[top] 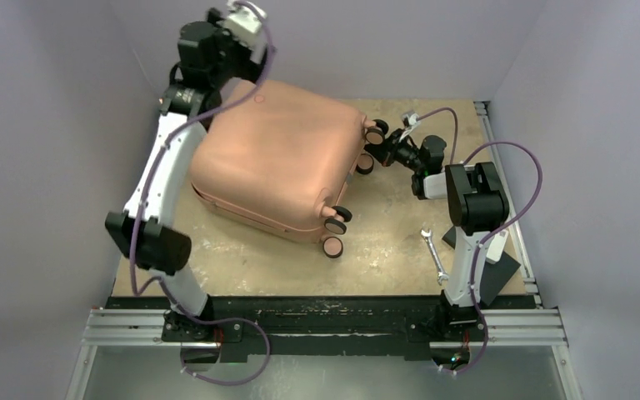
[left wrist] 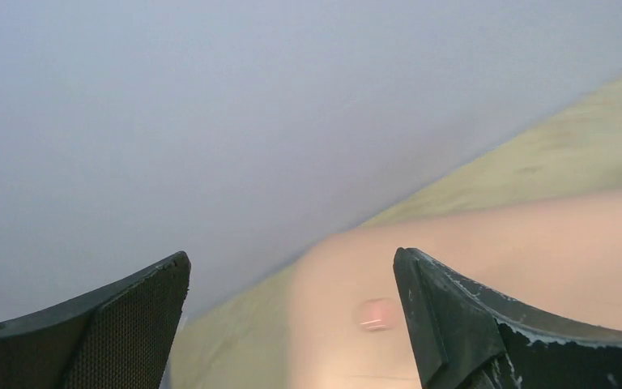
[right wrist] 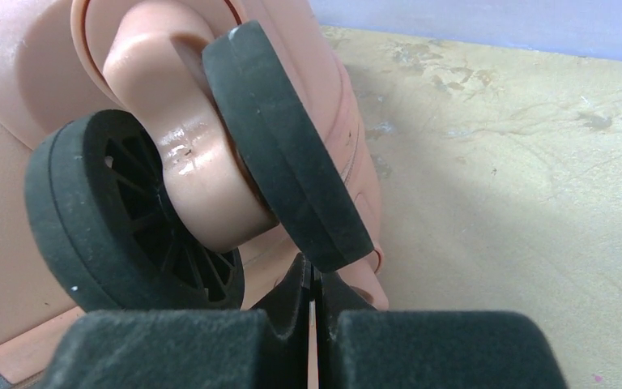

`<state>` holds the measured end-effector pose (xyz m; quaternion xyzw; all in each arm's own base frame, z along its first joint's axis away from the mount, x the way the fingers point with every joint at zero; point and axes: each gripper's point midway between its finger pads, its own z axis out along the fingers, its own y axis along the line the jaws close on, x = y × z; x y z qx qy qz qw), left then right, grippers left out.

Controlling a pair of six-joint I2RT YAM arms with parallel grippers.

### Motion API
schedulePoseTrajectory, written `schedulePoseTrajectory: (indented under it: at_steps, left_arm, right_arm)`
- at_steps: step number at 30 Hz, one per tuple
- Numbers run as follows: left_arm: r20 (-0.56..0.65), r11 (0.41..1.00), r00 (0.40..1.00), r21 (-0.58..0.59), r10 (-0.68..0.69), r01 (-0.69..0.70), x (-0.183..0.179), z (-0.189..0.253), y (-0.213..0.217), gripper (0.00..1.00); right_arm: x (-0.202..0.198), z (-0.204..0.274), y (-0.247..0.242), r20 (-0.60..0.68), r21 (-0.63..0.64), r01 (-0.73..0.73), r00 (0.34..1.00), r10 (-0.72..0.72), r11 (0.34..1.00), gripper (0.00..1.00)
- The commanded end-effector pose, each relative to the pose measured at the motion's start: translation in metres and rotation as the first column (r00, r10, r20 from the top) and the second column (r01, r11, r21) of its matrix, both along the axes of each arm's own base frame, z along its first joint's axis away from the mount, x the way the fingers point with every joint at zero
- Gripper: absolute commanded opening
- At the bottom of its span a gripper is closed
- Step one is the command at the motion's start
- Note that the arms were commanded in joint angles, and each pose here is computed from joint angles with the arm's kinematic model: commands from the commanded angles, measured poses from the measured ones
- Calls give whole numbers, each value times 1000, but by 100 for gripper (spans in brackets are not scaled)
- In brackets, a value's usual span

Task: Pack the luggage
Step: Zip the luggage at the center of the board.

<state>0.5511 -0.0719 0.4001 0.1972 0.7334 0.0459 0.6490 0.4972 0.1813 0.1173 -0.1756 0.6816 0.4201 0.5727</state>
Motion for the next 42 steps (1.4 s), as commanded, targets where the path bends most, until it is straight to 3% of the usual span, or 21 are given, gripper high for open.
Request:
schedulePoseTrajectory:
  at_steps: [1,3,5,8,12,16,19,24,30,35,37,42]
  left_arm:
    - [-23,881,895,166,-446,443,-89,9,-121,97]
    - [-95,754,785,227,-613,616,-130,-4,-168,98]
    - [-212,566,621,267,-755,780,-182,-26,-215,97]
    - [-383,337,453,333,-805,881,-241,-67,-253,97]
    - [-570,142,323,340,-755,930,-290,-115,-273,98]
    - [-687,27,249,317,-682,948,-322,-152,-276,98]
    - [-734,-3,244,317,-634,948,-330,-169,-272,98]
    - [-772,-2,262,323,-579,947,-331,-178,-261,98]
    - [-786,18,331,378,-523,926,-321,-197,-252,98]
    - [-806,15,310,350,-504,936,-323,-213,-253,92]
    - [-819,14,306,343,-485,939,-324,-216,-251,84]
    - [-869,15,272,292,-414,956,-333,-224,-237,38]
  right_arm:
    - [-7,-1,9,-17,-6,-35,999,35,999,0]
    - [-7,-2,8,-17,-10,-35,999,35,999,0]
    - [-7,-4,9,-19,-8,-34,999,34,999,0]
    - [-7,-5,9,-25,0,-34,999,34,999,0]
    - [-6,-3,8,-20,-1,-24,1000,24,1000,0]
    - [-7,0,8,-15,-3,-26,1000,26,1000,0]
    - [-8,2,8,-13,-3,-32,999,32,999,0]
    - [-7,5,8,-10,2,-28,1000,28,1000,0]
    - [-7,2,8,-17,4,-29,999,29,1000,0]
    - [-7,3,8,-17,1,-23,1000,23,1000,0]
    - [-7,3,7,-16,-2,-20,1000,20,1000,0]
    - [-7,3,4,-16,-16,3,1000,-3,1000,0]
